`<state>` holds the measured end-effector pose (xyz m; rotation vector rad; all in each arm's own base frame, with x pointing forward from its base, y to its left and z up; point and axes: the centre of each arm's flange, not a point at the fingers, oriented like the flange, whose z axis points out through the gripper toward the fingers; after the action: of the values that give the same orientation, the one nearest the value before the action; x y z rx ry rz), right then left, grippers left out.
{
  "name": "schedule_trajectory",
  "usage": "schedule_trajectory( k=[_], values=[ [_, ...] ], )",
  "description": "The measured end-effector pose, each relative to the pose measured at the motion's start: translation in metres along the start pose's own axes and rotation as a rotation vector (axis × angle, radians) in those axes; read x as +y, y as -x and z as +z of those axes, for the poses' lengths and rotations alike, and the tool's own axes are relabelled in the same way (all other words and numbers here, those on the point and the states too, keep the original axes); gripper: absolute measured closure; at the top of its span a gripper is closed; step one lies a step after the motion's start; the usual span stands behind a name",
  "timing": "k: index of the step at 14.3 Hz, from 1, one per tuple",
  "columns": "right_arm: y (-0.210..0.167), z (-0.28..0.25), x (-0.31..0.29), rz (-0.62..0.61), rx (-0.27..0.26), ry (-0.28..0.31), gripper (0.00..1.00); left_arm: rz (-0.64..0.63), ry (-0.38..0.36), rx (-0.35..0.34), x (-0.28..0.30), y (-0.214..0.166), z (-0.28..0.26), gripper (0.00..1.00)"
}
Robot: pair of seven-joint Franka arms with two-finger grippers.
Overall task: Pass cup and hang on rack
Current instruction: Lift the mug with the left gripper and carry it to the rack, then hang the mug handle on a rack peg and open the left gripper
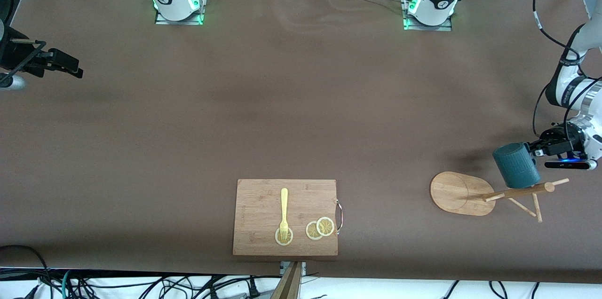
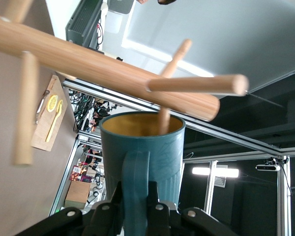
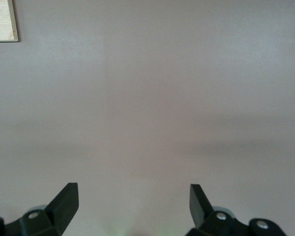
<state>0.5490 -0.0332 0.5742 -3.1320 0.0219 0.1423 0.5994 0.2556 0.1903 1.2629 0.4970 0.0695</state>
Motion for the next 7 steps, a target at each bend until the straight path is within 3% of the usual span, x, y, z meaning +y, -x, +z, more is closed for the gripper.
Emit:
schedule_trajectory(
  k=[7],
  values=[
    [0.0000,0.0000,0.0000,0.000,0.000,0.000,0.00,0.008,0.006,-0.001,-0.0048,-0.0098,-0.0043,0.79]
  ],
)
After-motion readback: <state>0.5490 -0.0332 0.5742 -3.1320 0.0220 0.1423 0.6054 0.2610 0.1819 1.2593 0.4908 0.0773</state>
